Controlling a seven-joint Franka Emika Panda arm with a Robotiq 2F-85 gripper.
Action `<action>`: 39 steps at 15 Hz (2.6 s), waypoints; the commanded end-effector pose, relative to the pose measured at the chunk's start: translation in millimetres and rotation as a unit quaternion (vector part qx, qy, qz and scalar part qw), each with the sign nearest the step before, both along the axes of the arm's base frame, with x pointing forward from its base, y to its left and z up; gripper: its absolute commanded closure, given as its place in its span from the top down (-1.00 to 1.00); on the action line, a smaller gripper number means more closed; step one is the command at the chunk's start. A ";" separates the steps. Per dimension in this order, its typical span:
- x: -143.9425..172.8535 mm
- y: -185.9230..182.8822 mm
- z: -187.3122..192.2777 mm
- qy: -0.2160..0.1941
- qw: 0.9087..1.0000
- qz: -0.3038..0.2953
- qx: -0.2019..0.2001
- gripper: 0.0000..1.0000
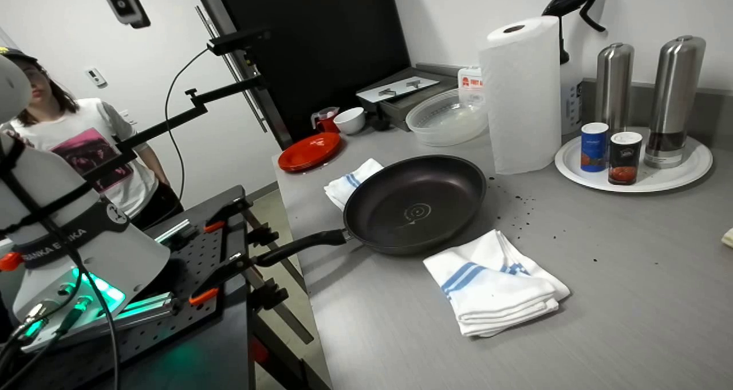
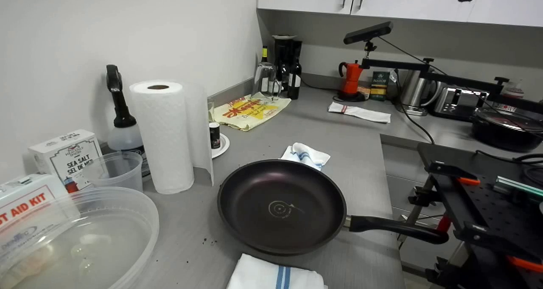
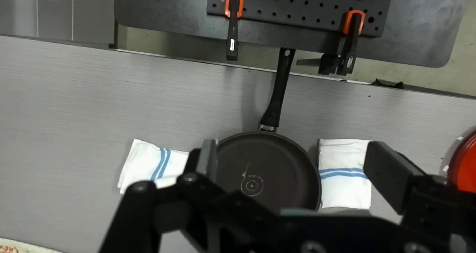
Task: Use the towel to wipe the pan.
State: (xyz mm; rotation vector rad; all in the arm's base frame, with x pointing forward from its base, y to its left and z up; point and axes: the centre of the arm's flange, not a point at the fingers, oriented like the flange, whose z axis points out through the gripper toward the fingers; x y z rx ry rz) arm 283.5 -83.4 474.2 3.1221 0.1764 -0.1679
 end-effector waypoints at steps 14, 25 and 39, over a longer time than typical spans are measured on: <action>109.7 -52.0 -176.4 0.012 0.976 -0.218 0.005 1.00; 202.2 -156.6 -246.0 -0.023 0.931 -0.364 0.020 1.00; 247.4 -213.9 -339.0 -0.071 0.890 -0.449 -0.040 1.00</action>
